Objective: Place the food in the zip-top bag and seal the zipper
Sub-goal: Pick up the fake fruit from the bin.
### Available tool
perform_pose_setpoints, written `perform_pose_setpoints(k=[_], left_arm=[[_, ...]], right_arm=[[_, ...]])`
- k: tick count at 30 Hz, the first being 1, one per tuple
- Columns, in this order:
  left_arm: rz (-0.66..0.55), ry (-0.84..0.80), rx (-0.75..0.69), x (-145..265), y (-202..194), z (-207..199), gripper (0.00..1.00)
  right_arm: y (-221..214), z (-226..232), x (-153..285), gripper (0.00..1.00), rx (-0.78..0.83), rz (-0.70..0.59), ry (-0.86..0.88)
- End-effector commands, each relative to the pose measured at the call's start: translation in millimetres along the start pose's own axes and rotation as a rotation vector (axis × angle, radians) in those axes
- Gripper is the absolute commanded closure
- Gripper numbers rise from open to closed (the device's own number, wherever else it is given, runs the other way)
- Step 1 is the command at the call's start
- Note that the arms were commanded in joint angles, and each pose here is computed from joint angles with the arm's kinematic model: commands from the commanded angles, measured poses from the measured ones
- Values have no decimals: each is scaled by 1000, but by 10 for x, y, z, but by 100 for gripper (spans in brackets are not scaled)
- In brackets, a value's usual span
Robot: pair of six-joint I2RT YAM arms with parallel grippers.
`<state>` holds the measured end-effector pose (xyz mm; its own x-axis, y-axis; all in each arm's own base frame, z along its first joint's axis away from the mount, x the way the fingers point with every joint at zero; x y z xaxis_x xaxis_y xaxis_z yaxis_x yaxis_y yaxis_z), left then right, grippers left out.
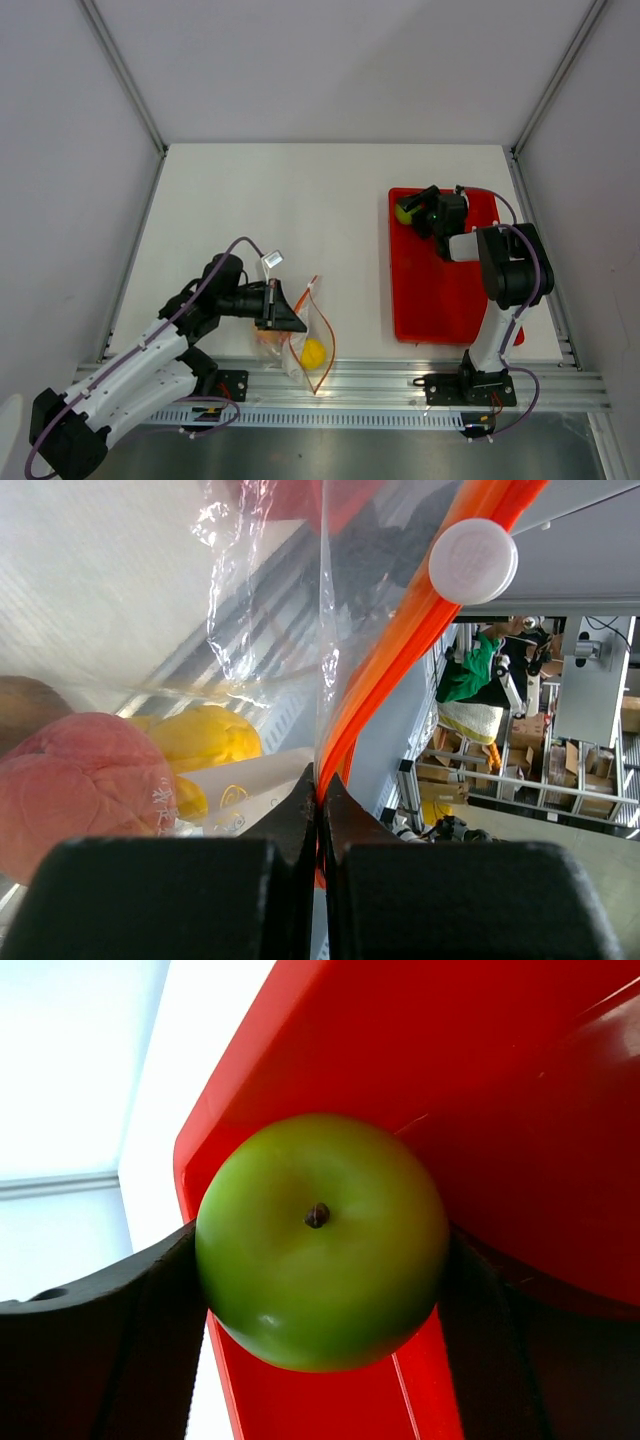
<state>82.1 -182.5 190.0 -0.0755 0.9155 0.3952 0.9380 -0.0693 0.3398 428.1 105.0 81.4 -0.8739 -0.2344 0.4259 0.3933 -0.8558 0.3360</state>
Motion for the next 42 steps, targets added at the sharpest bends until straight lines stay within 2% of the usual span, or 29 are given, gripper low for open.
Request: perform_pose_setpoints(k=[1, 4, 5, 7, 8, 11, 15, 23, 26, 29, 30, 32, 36, 40, 42], left_arm=[[-8, -17, -10, 14, -7, -34, 100], [-16, -18, -16, 34, -9, -56, 99], [-14, -13, -11, 40, -17, -52, 99], [-21, -8, -18, 57, -20, -63, 99], [-24, -1, -15, 67, -17, -66, 100], [-29, 8, -12, 84, -30, -70, 99], [-39, 24, -4, 102, -36, -63, 99], [-60, 54, -8, 139, 15, -116, 99], [-72, 68, -12, 136, 57, -120, 99], [-78, 62, -20, 125, 106, -154, 100], [-82, 62, -18, 119, 126, -158, 99], [-101, 44, -34, 126, 171, -212, 99], [-131, 31, -60, 146, 188, -244, 99], [-136, 14, -56, 116, 195, -230, 99], [-142, -1, -60, 98, 207, -224, 99]], right_arm=[[-160, -309, -9, 27, -17, 40, -113], [-170, -290, 33, 42, -21, 43, -85], [-170, -278, 44, 51, -21, 43, -78], [-158, -246, 86, 60, -20, 44, -60], [-156, -226, 101, 69, -16, 45, -53], [-122, -175, 188, 85, -9, 43, -35], [-106, -94, 363, 100, 3, 37, -9], [-110, 102, 883, 100, 114, 46, 16], [-219, 458, 1234, 100, 259, 41, 82], [-278, 555, 1489, 100, 366, 35, 89], [-282, 702, 1668, 100, 399, 23, 146], [-304, 720, 1872, 100, 472, 54, 165], [-242, 871, 2446, 100, 574, 29, 258], [-324, 901, 2765, 100, 637, 91, 341], [-438, 963, 2868, 100, 656, 185, 430]])
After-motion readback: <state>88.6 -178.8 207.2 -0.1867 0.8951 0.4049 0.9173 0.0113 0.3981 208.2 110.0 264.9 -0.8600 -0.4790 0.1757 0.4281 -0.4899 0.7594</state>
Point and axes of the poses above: each gripper's point midway between its finger pads, its own x axis back along the fingers, its own z axis along the line the jaws close on, y = z × x, the point moved 6 cm from there along x, back along the fingers, and after that the axes turned 5 degrees about -x, right-handed, at the moved point
